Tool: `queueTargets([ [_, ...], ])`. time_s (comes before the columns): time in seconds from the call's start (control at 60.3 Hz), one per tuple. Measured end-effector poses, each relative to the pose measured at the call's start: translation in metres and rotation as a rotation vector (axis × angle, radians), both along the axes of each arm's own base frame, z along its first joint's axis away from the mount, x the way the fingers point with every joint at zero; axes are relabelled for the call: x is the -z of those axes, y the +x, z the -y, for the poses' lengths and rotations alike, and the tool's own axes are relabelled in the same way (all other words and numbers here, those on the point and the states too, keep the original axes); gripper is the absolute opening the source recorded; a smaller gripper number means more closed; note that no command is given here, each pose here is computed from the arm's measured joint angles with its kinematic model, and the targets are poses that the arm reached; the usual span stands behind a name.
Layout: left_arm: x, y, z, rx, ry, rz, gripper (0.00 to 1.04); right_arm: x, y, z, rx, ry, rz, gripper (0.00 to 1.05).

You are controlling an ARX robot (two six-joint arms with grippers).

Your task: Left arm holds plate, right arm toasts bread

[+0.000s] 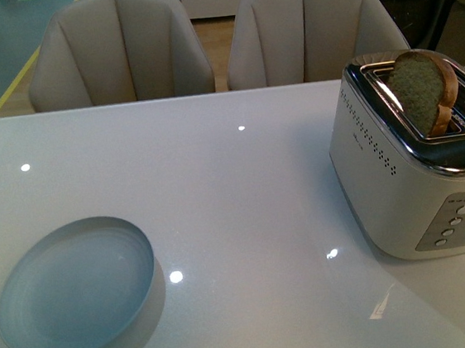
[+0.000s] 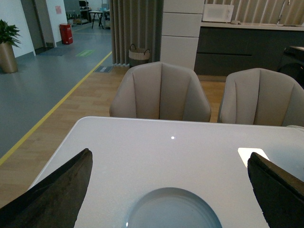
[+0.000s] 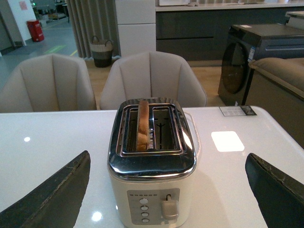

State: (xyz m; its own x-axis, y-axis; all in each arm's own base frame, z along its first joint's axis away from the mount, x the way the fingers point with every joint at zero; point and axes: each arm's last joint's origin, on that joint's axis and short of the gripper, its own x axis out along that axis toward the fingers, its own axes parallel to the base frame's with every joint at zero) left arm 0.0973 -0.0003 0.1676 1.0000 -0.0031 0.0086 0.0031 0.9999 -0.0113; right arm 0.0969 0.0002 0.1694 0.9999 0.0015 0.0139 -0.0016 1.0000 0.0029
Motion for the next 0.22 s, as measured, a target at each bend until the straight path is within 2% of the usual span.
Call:
queueTargets([
  [0.216,0.0000,0.0000,0.0000,0.000,0.000,0.000,0.97,0.0000,0.0000,0.0000,0.000,0.000,0.000,0.96],
])
